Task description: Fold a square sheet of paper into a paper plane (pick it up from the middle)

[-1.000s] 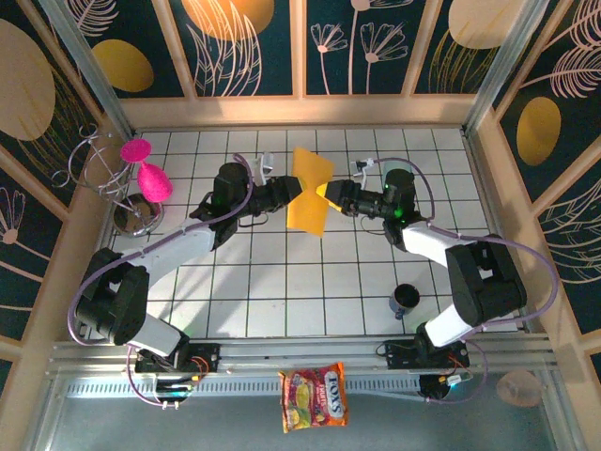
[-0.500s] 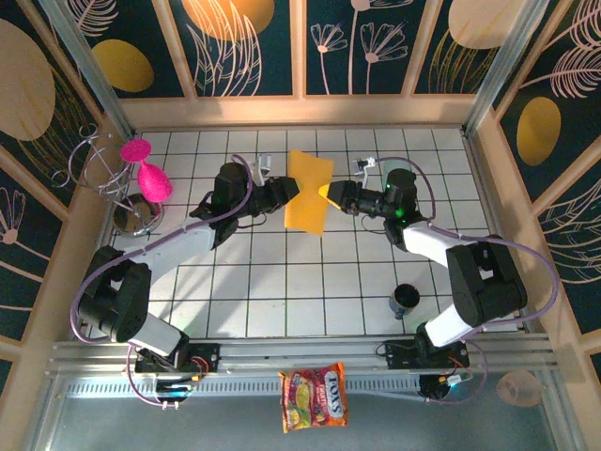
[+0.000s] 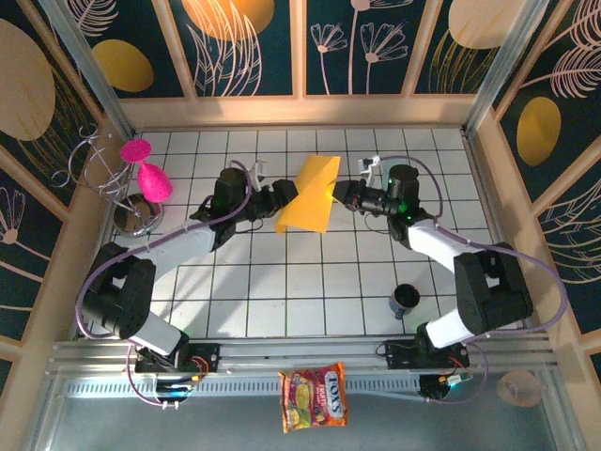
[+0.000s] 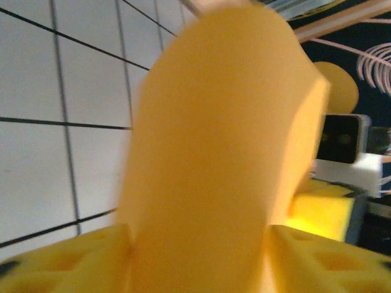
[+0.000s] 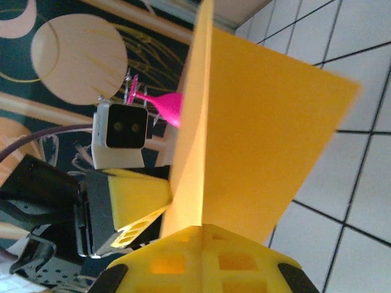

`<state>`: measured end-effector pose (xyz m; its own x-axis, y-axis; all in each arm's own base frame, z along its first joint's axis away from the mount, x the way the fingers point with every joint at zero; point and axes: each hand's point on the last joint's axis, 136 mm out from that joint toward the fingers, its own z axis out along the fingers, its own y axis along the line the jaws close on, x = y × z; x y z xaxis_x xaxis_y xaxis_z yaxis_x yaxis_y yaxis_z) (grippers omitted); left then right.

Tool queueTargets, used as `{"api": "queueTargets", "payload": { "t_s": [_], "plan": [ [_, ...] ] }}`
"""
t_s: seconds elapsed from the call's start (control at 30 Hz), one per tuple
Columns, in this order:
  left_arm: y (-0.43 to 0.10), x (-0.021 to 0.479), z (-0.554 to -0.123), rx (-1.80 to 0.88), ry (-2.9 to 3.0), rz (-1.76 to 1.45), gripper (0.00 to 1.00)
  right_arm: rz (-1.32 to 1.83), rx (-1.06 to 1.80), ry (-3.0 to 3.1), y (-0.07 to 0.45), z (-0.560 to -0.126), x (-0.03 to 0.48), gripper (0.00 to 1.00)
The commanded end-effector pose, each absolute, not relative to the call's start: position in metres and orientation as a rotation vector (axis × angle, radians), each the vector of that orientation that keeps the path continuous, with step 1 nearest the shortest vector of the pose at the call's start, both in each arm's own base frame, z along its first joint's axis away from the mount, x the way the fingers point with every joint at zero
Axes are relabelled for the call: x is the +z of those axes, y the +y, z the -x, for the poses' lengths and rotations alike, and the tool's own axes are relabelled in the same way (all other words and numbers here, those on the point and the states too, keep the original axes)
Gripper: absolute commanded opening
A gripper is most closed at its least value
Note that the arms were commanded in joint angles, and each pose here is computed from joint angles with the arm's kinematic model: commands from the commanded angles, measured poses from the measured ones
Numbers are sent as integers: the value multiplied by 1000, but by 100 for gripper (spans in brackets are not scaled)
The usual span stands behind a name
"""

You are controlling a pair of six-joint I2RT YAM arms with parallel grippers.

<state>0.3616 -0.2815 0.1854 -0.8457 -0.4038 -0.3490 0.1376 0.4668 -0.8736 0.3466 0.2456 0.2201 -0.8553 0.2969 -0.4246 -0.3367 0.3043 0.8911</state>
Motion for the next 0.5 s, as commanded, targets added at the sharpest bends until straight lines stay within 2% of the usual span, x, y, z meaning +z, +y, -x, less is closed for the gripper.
{"api": "queueTargets", "payload": {
  "t_s": [0.0,0.23,0.33,0.47],
  "plan": [
    [-254,166,-368,-1236,2223,283,76,32,1423,2081,223,-357,234,0],
    [-217,155,-370,-946,2261,279,98,61,1232,2208,201,-356,255,0],
    [-212,161,-370,-908,2245,257,99,71,1239,2272,212,-356,255,0],
    [-214,162,-366,-943,2231,251,99,130,1343,2302,255,-352,247,0]
  ]
}}
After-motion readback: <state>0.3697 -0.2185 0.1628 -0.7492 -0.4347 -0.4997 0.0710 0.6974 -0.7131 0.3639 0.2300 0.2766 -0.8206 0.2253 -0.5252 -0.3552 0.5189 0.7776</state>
